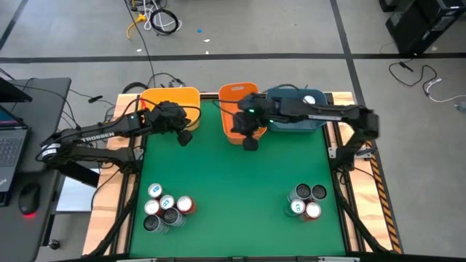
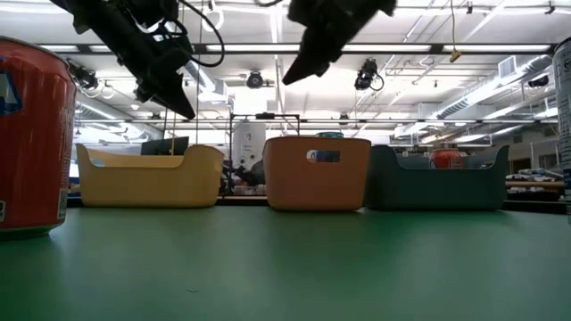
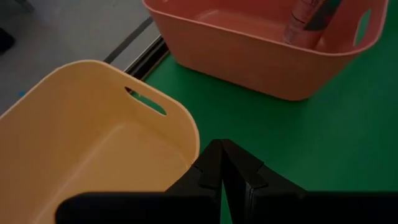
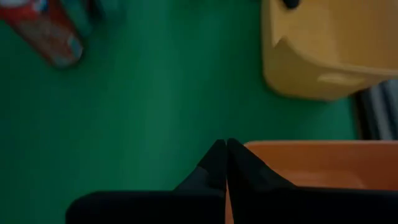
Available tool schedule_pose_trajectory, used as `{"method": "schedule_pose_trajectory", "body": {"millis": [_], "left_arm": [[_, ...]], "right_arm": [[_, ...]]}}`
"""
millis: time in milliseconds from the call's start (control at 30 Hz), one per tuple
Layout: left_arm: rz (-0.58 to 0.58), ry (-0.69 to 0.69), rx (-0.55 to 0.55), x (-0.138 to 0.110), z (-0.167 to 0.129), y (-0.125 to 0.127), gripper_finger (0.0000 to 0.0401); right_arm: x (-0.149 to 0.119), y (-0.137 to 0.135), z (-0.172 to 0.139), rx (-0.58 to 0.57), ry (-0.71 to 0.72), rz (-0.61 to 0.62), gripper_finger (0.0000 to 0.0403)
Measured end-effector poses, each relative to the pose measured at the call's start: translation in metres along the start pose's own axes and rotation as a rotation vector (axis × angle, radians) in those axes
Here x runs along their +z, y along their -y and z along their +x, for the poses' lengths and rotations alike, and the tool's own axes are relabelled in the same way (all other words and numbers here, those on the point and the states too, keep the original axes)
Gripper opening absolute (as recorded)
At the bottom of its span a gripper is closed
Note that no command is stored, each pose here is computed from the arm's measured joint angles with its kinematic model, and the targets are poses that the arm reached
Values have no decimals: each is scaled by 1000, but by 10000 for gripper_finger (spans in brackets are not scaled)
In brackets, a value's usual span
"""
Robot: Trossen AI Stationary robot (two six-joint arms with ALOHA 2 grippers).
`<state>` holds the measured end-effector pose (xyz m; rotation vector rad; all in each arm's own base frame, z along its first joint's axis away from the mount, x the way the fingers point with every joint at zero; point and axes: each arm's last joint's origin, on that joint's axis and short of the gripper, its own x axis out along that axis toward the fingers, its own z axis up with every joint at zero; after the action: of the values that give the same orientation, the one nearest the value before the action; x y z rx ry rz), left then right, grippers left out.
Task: Sort soda cans
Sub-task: Put the white blue soda can into the yellow bin
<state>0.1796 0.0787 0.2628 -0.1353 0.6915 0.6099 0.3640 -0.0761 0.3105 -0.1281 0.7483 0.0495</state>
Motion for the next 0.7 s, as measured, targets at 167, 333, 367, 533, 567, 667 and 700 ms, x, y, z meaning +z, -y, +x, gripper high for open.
{"method": "schedule_pose_trajectory", "body": {"millis": [167,333,367,533,567,667,700], "left_arm": [[-2,20,-3,2,0,0,17],[19,31,-4,3,0,0,17],[30,36,-5,4,0,0,17],[85,102,-54,10,-1,2,16],[98,122,-76,12,-1,3,14],[155,183,-177,17,-2,7,8],[166,202,-224,18,-3,9,5]], "right_arm": [[-33,-13,-11,-53,236,47,0],[-65,-33,-13,-44,373,91,0],[-71,-37,-13,-36,382,102,0],[-86,-54,-8,15,401,147,0],[-85,-57,-8,24,406,146,0],[-78,-63,-10,46,424,149,3],[-76,-64,-11,50,430,146,5]]}}
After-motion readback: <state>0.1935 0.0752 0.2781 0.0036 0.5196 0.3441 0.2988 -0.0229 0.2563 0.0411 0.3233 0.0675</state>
